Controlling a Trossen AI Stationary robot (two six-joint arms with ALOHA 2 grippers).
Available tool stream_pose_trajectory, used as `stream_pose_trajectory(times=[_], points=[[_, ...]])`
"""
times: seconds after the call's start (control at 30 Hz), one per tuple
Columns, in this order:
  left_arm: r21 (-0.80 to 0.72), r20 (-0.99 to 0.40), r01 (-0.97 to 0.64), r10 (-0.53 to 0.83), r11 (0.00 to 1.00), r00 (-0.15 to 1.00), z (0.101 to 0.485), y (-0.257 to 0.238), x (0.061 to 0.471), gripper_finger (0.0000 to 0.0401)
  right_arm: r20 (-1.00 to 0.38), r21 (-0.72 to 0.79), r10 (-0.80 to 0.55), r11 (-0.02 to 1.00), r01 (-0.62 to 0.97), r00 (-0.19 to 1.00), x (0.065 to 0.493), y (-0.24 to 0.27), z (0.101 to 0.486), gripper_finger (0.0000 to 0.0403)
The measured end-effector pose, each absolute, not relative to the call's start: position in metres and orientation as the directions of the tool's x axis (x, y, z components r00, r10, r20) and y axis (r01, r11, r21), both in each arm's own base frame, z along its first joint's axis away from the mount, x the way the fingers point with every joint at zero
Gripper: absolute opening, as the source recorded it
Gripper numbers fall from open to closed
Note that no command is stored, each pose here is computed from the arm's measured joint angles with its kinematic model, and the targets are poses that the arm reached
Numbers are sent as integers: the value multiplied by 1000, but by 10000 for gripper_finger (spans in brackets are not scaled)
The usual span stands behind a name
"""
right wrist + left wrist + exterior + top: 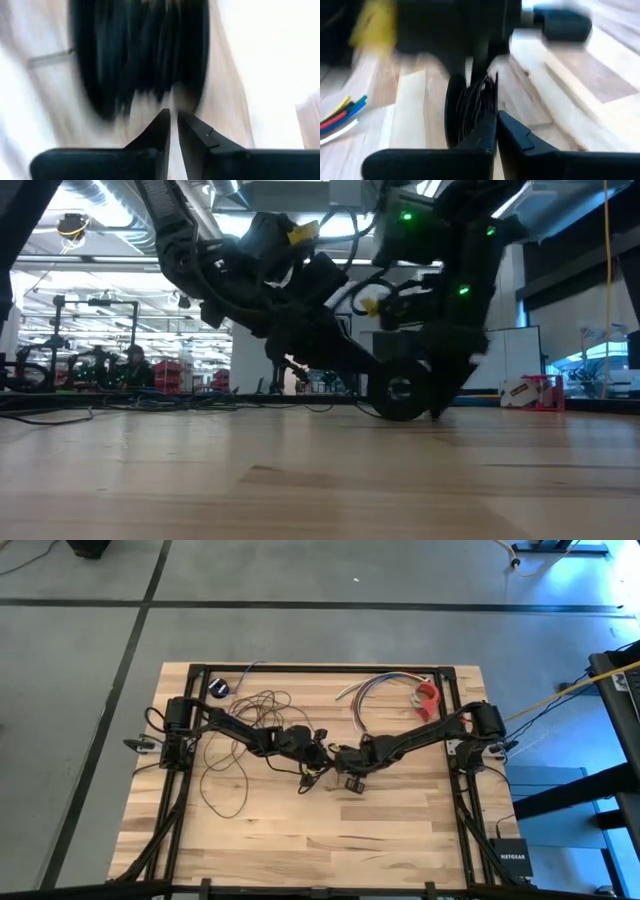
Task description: Coiling cords
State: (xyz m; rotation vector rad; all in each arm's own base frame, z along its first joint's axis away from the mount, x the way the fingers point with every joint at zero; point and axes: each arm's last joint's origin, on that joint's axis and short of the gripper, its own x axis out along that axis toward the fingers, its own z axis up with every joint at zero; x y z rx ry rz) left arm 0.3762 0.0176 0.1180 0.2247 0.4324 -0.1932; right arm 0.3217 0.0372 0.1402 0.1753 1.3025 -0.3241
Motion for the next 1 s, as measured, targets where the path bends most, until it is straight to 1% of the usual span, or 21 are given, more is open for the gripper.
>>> stream_pose_trajectory(times=[0.03,0.1,0.2,0.33,0.47,0.5,0.6,0.73,0.9,1.0], points=[[174,-439,231,-135,957,888,117,18,376,1,-969,-58,-134,941,335,209,316,40,145,41],[171,-450,231,-133,958,883,115,18,375,1,-966,-47,-127,943,329,226,309,47,160,47],[171,-450,230,-132,958,883,115,18,375,1,-962,-81,-157,946,314,225,298,55,174,63],[171,-449,231,-133,958,884,115,18,375,0,-928,-136,-221,950,280,299,294,60,190,93],[174,-449,234,-134,957,883,115,18,375,0,-843,-289,-369,924,249,391,293,59,195,117],[175,-452,236,-135,956,882,115,18,375,0,-830,-305,-378,923,233,411,293,59,193,120],[177,-463,240,-134,955,876,114,20,374,0,-820,-277,-339,940,198,462,294,54,183,124],[180,-486,241,-126,954,865,112,24,373,0,-826,-172,-247,966,191,506,295,44,170,124],[180,-493,234,-118,955,862,111,27,372,0,-801,-202,-282,957,206,528,295,37,165,124],[180,-500,235,-117,955,858,110,28,372,0,-788,-196,-274,961,197,552,296,34,165,121]])
